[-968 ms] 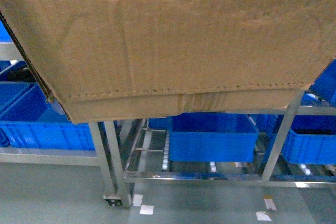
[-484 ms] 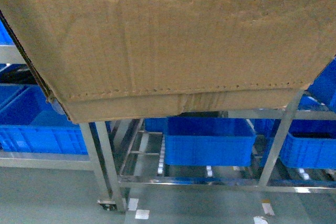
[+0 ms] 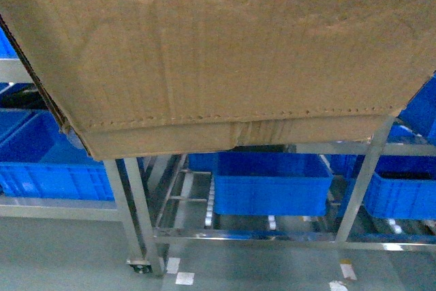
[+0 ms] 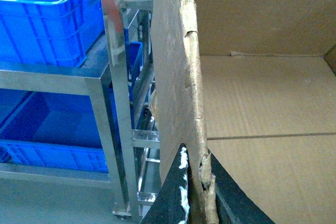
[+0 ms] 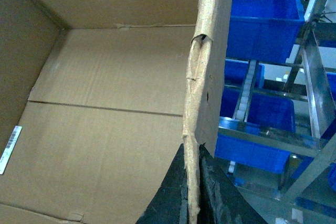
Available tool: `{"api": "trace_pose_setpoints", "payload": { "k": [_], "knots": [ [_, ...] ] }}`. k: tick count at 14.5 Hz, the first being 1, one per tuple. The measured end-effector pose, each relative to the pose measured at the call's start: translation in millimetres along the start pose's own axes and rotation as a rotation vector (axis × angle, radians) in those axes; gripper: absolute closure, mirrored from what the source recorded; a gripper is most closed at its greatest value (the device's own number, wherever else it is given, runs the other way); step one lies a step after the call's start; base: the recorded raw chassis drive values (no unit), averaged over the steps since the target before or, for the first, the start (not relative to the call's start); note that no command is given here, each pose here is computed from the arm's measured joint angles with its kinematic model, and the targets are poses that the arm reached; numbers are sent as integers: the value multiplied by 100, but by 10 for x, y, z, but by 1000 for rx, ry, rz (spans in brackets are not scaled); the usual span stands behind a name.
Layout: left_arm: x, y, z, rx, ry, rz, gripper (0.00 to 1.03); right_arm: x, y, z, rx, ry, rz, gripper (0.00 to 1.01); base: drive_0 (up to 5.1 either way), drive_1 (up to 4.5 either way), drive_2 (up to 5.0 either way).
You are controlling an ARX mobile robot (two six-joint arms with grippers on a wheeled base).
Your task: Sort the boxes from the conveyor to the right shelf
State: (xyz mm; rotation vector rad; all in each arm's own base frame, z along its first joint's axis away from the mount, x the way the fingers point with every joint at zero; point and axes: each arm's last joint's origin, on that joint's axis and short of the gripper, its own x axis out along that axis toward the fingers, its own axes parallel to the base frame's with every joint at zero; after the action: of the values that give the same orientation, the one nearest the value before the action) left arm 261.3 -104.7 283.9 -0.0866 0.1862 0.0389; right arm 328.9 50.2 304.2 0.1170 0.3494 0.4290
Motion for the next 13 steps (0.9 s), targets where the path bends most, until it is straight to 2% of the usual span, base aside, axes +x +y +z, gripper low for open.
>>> {"api": "trace_pose_setpoints", "payload": {
  "k": [13],
  "knots": [
    [0,0,2,-1,-2,0,100,-3,0,4,0,-2,0,99,0,0,0]
  ]
}}
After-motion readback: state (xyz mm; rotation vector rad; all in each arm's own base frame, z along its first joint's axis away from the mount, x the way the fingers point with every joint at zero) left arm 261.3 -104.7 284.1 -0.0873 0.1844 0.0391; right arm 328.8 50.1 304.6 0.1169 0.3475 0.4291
